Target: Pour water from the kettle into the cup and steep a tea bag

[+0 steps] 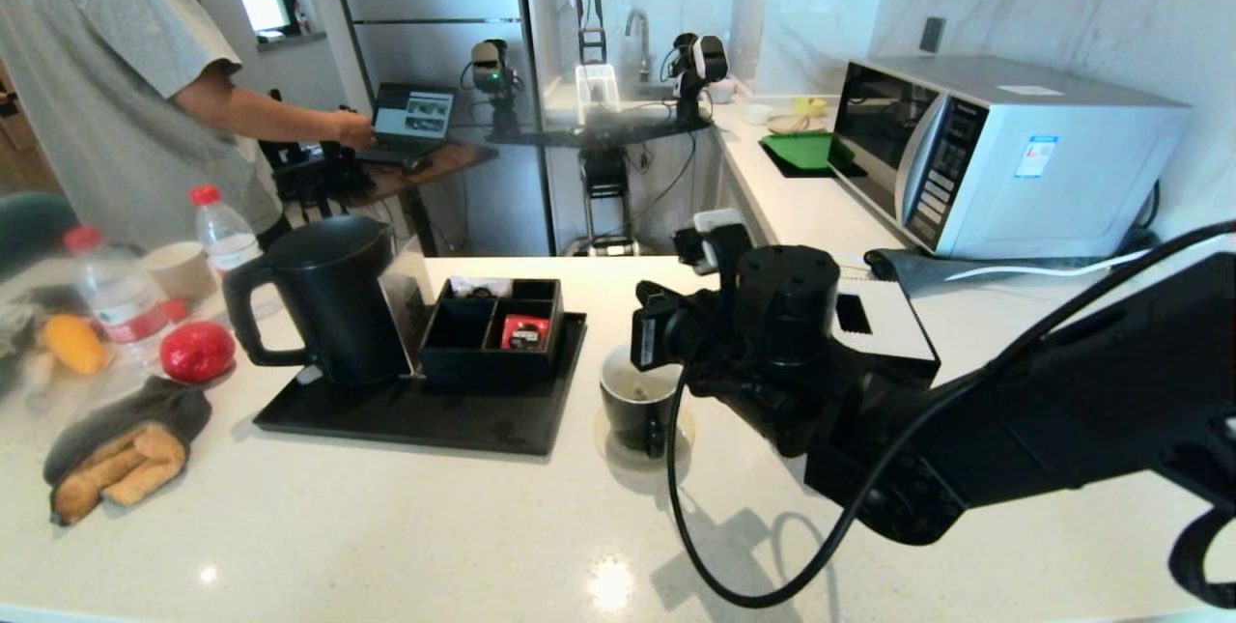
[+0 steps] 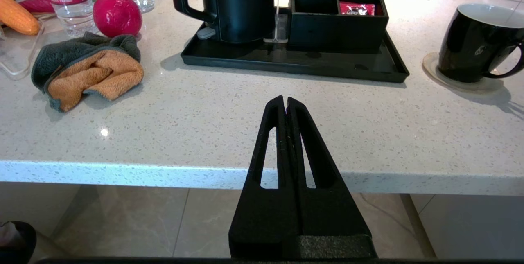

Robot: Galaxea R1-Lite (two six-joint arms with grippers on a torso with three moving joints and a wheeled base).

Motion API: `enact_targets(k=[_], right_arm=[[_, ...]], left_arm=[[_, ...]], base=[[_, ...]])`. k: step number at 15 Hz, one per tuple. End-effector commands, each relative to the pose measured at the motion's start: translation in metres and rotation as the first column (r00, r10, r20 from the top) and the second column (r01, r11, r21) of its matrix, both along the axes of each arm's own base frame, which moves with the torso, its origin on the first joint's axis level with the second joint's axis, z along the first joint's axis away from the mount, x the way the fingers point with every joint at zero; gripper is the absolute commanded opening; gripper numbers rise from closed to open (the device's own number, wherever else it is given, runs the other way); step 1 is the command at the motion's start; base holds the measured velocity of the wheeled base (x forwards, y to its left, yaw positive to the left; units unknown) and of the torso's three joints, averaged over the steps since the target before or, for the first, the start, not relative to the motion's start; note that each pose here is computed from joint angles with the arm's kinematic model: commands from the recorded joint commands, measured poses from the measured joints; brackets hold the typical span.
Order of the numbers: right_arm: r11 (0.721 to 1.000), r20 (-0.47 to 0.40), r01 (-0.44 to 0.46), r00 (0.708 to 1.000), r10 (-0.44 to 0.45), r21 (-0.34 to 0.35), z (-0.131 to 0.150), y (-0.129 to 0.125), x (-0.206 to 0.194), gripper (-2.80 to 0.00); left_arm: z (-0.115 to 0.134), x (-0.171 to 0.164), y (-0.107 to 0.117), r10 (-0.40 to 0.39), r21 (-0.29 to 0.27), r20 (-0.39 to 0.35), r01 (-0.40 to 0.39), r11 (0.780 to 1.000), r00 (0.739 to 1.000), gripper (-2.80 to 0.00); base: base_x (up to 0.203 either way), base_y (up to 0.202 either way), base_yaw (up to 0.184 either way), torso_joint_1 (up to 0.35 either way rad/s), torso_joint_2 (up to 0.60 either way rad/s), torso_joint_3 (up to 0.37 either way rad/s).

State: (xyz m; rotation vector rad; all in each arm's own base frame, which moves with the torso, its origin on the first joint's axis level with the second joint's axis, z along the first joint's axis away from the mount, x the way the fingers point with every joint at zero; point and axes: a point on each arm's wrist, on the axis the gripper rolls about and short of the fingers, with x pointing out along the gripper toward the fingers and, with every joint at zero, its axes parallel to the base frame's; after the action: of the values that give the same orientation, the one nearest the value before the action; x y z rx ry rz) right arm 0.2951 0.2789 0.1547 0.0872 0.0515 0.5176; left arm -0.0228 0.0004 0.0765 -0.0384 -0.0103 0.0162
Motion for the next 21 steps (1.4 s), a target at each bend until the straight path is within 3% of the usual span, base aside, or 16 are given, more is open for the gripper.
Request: enact_targets(k=[1,7,14,21], right_arm=[[1.0,-0.012,0.001,1.0,-0.001,-0.011,-0.008,0.002,0.002,-2.8],[1.0,0.004,0.005,1.0,-0.005,0.005,-0.001,0.002,0.003,-2.8],[0.995,0.101,-0.001,0.995,-0.009,0.104,0.052,-0.006,-0.005,-2.8],[0.995,0.077,0.009,0.997,-0.016,0.098,0.046,-0.014,-0.012,-2.8]], left_arm=[[0.0,0.0,0.0,0.0,0.0,0.001,0.0,1.0,1.0,-2.8],[0.0,0.0,0.0,0.0,0.0,0.001,0.0,1.0,1.0,-2.8],[0.0,0.0,0.0,0.0,0.0,0.001,0.0,1.0,1.0,-2.8],[0.0,0.0,0.0,0.0,0.0,0.001,0.0,1.0,1.0,-2.8]], base=[[0.0,0.0,0.0,0.0,0.0,0.0],[0.0,0.0,0.0,0.0,0.0,0.0],[0.0,0.0,0.0,0.0,0.0,0.0],[0.0,0.0,0.0,0.0,0.0,0.0]])
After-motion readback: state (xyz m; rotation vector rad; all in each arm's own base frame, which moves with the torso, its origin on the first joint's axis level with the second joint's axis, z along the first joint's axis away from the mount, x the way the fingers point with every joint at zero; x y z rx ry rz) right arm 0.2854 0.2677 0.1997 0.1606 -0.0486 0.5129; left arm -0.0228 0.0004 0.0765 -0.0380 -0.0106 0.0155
